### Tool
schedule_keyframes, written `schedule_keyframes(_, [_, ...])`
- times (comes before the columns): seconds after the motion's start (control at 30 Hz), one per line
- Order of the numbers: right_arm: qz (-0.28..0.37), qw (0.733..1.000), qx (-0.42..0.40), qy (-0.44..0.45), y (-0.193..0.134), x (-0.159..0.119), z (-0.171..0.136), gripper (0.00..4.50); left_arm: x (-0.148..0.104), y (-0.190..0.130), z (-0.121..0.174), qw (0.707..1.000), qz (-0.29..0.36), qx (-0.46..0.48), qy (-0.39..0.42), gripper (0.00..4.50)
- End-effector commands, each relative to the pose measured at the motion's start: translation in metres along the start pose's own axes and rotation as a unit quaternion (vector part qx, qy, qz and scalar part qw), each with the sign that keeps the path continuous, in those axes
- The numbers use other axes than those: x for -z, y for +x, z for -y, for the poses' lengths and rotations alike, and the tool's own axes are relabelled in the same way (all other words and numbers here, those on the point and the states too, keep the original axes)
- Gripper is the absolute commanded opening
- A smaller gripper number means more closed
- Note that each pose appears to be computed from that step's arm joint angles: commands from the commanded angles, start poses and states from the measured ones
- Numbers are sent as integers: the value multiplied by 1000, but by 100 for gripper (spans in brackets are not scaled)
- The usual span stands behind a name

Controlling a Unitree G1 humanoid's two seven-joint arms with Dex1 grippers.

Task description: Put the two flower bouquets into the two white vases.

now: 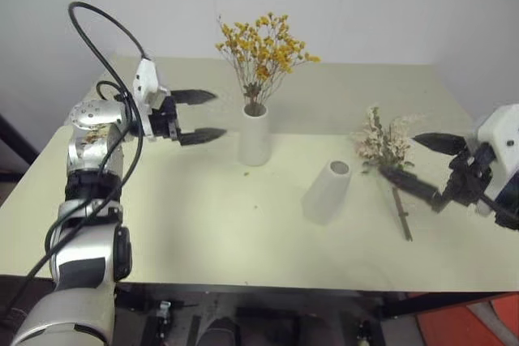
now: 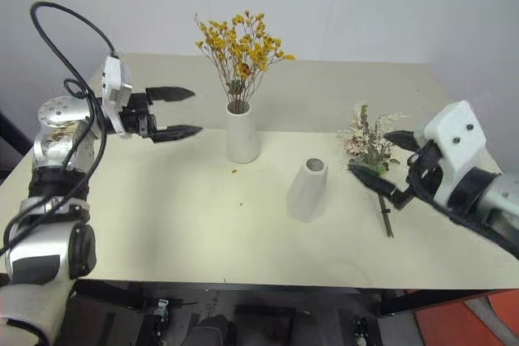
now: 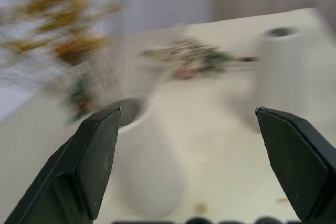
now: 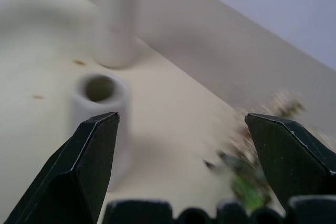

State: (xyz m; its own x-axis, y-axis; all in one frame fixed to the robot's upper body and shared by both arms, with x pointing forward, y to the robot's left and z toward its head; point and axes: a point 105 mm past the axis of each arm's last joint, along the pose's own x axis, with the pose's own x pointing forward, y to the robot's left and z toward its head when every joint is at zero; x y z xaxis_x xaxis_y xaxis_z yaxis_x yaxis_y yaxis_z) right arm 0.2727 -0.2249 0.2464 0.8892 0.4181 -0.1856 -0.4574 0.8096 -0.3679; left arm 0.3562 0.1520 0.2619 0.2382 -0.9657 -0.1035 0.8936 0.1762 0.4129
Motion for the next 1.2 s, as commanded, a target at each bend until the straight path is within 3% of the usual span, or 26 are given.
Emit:
schedule_keyframes(0.03, [-20,999,44,3,9,10,13,450,-33,14,13,998,2,24,55,445])
schedule_keyframes(0.2, [-145,985,68,66,33,51,38,450,-33,35,33,995,-31,73,58,445])
schedule_keyframes(0.27, [-169,977,69,107,42,61,44,450,-29,40,40,993,-43,94,52,445])
schedule_keyframes(0.43, [-231,966,53,107,64,77,45,450,-23,50,40,993,-58,92,40,445])
schedule_keyframes(1.0, [-295,943,48,147,89,103,55,450,-29,68,36,996,-24,76,39,445])
schedule_keyframes(1.1, [-292,942,51,156,96,108,58,389,-30,71,34,997,-15,63,38,450])
schedule_keyframes(1.2, [-299,941,46,153,100,110,58,293,-30,73,34,997,-11,60,40,450])
